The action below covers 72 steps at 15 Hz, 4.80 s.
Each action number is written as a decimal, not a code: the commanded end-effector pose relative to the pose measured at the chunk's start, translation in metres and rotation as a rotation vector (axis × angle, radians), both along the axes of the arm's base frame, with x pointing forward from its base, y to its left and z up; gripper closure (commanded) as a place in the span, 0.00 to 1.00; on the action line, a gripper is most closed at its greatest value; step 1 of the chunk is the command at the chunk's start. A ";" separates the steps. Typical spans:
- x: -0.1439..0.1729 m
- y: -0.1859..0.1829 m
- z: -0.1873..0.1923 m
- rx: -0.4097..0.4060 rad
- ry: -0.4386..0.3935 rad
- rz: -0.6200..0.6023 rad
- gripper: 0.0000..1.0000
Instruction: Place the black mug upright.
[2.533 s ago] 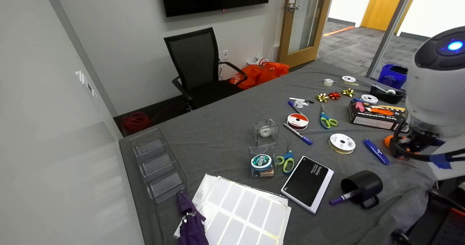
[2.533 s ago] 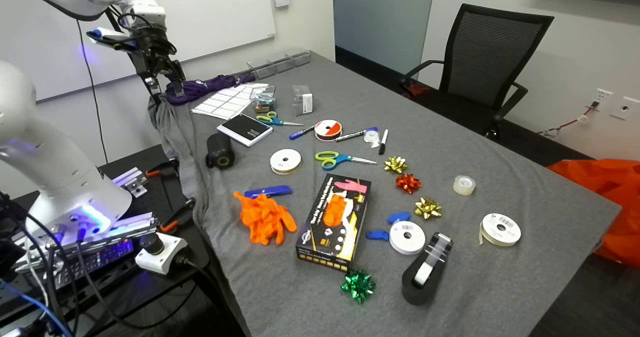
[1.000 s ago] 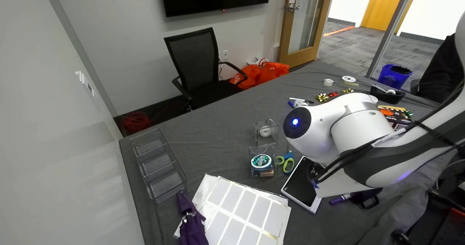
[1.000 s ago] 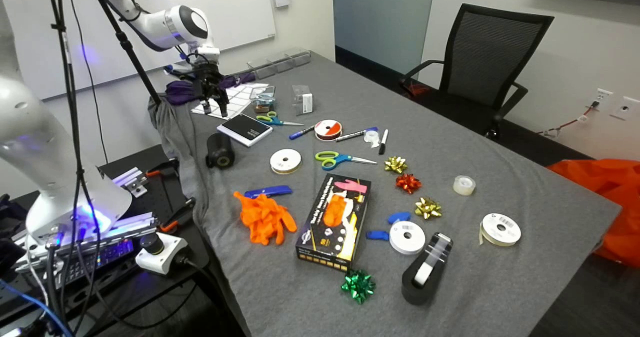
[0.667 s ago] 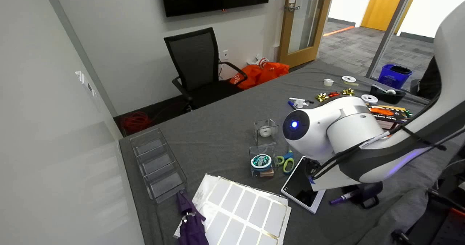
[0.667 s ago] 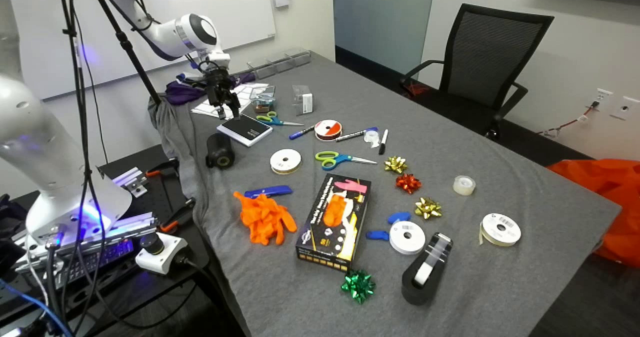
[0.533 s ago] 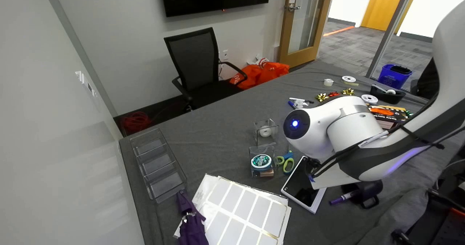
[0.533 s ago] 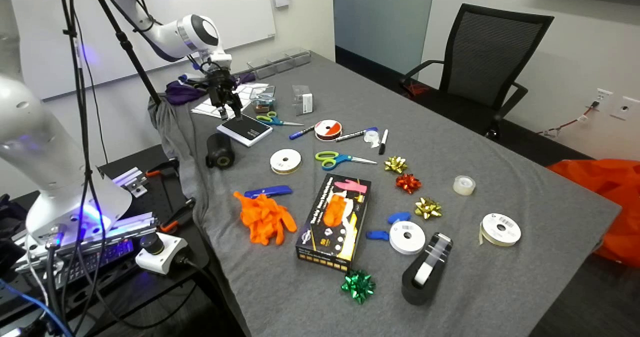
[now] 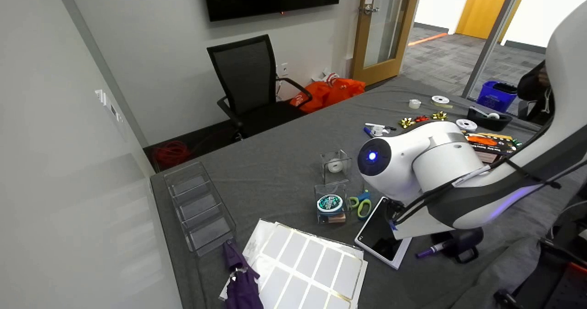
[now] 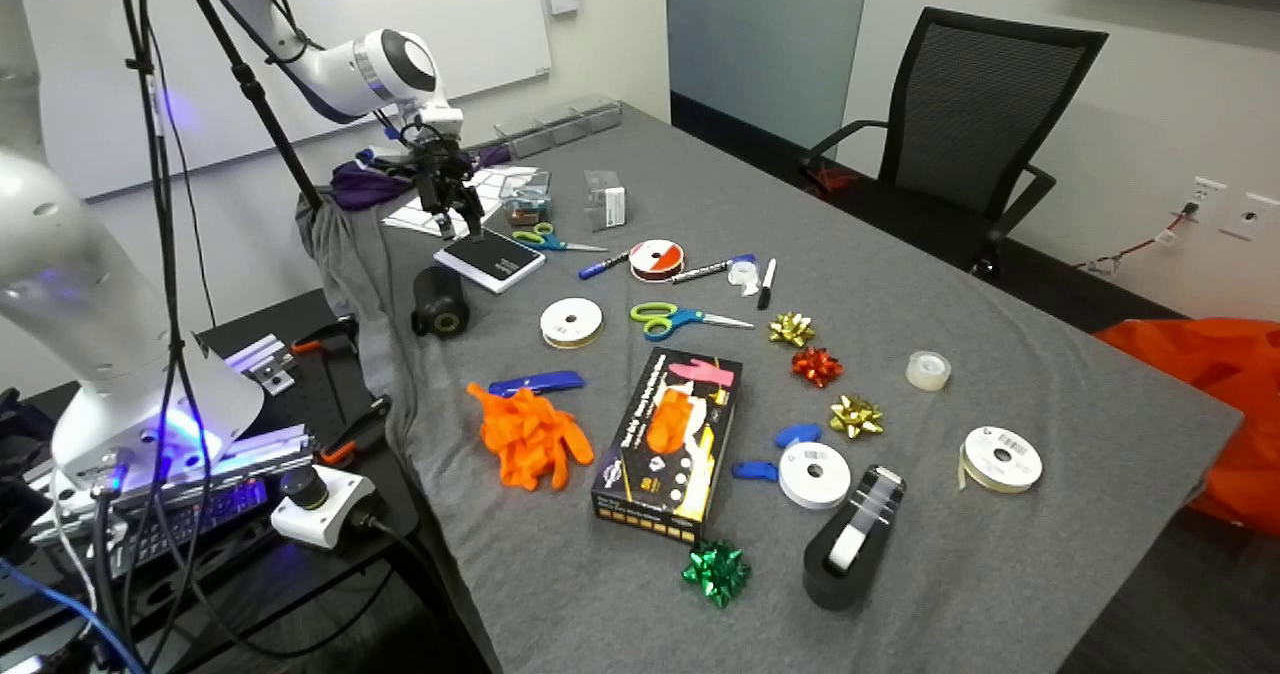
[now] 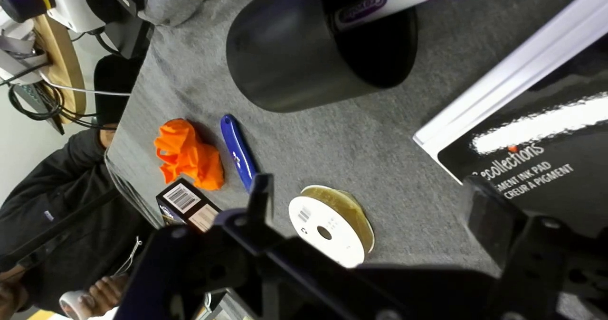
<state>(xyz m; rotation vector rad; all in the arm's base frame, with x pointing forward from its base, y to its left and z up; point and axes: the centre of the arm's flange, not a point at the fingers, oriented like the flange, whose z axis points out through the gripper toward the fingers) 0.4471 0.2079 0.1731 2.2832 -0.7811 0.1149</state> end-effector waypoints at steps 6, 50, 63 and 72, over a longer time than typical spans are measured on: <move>-0.012 0.007 -0.014 0.131 0.193 0.078 0.00; -0.026 -0.018 0.064 0.268 0.339 0.108 0.98; 0.019 -0.056 0.071 0.863 0.102 0.124 0.98; 0.020 -0.073 0.063 0.915 0.111 0.026 0.61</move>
